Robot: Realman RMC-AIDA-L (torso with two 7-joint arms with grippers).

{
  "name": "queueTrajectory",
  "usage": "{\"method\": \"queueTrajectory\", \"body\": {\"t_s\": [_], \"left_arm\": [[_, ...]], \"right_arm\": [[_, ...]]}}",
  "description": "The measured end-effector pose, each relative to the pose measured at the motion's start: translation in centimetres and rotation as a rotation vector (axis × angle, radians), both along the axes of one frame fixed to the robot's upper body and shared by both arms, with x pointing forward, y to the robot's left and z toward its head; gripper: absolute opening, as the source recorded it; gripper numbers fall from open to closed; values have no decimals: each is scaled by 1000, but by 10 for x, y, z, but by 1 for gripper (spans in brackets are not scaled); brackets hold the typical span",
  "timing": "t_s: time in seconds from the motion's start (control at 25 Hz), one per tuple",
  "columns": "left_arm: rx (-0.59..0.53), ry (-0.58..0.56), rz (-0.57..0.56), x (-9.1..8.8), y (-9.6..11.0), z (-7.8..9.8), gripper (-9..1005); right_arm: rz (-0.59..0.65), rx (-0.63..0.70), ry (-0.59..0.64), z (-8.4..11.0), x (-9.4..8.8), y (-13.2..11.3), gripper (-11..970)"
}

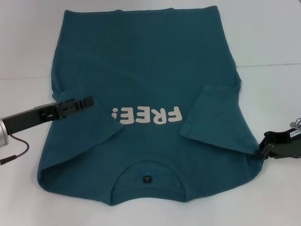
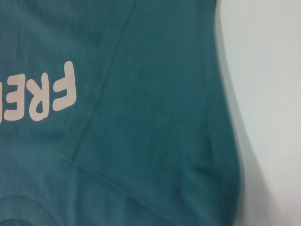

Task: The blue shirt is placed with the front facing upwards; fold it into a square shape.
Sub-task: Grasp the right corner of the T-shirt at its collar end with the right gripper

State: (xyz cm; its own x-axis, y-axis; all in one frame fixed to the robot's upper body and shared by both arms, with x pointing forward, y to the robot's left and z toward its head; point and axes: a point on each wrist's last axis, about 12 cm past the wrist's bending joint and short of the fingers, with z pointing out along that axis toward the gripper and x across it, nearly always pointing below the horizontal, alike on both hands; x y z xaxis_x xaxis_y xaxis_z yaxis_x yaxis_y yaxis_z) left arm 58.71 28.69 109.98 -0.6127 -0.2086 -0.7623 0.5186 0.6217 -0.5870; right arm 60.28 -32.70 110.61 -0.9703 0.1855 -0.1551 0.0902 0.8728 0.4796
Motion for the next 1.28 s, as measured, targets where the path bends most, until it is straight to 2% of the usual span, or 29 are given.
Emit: {"method": "queueTrajectory", "body": {"t_s": [0.08,0.76,1.28], "left_arm": [[0,0,0,0,0,0,872],[-27,29,26,0,8,4,872],[-24,33,36,0,9,2,873]], "right_arm": [[0,-3,-2,0,0,-1,71],[90,-70,-46,6,1,-2,55],[101,-71,-53,7,3,1,42]]}}
